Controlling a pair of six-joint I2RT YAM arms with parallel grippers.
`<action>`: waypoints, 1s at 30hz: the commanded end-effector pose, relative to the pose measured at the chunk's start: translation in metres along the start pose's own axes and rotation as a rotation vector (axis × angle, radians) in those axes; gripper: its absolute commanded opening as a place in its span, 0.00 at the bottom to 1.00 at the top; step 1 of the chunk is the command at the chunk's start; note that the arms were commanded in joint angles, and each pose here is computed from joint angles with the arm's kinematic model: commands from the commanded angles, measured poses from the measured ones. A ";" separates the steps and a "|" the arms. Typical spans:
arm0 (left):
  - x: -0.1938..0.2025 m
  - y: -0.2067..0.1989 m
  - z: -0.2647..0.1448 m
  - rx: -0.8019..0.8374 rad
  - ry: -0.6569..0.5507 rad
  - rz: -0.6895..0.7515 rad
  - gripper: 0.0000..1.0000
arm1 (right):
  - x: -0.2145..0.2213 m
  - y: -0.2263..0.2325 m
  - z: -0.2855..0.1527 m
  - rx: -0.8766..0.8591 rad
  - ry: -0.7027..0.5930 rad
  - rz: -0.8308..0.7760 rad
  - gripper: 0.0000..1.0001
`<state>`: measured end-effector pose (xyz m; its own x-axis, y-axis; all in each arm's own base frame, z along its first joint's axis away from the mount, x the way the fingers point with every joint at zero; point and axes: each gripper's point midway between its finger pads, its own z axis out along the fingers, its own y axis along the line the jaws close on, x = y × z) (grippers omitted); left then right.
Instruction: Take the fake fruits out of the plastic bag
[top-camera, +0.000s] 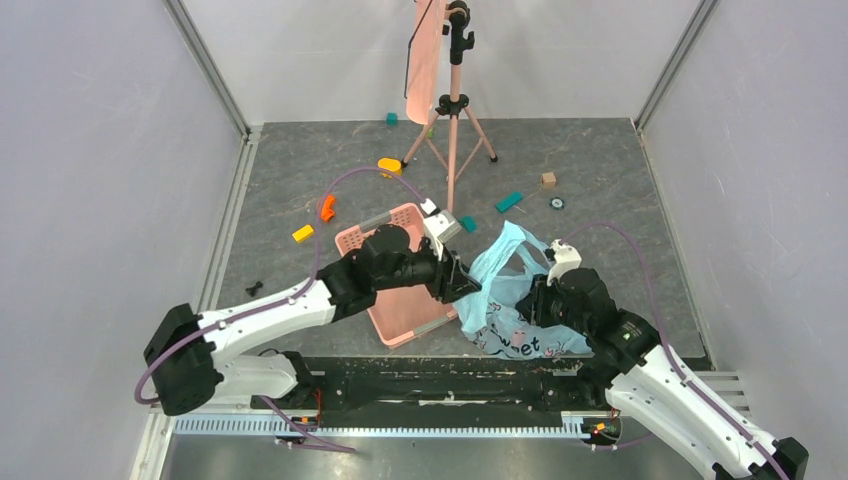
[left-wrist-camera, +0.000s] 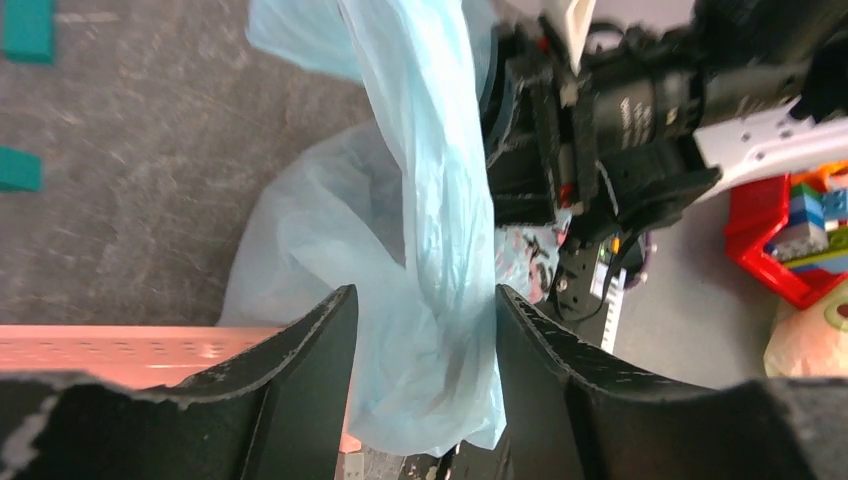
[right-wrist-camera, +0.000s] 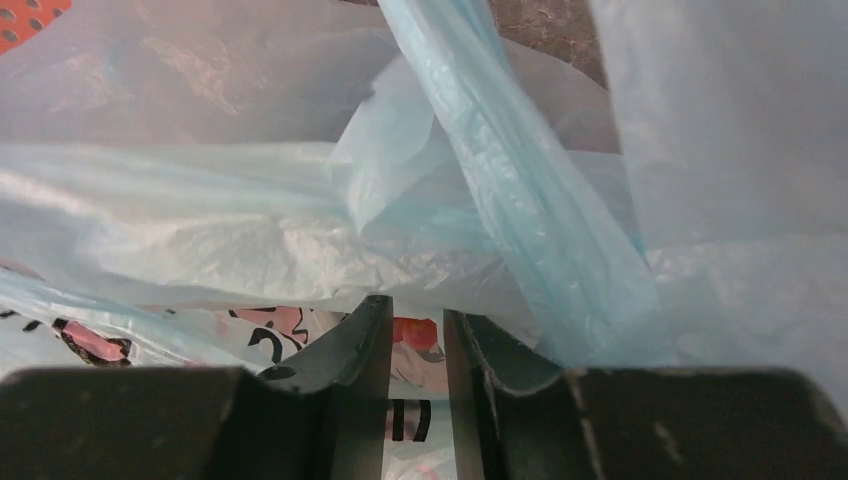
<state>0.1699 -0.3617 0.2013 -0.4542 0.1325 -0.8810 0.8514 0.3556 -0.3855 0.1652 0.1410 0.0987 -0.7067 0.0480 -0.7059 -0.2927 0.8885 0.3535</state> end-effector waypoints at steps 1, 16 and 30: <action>-0.060 -0.016 -0.024 -0.047 -0.115 -0.001 0.57 | -0.011 0.007 0.001 -0.033 -0.055 0.021 0.25; -0.035 -0.107 0.011 -0.010 0.000 0.062 0.02 | -0.023 0.012 -0.002 -0.054 -0.120 0.056 0.15; -0.014 -0.095 0.078 -0.136 0.020 0.060 0.02 | -0.020 0.009 -0.004 -0.048 -0.126 0.061 0.14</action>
<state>0.0973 -0.4476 0.1931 -0.4077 0.3142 -0.8573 0.8714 0.4144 -0.2625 0.1695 0.1467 0.1129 -0.6625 0.1301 -0.7377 -0.2932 0.8611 0.4153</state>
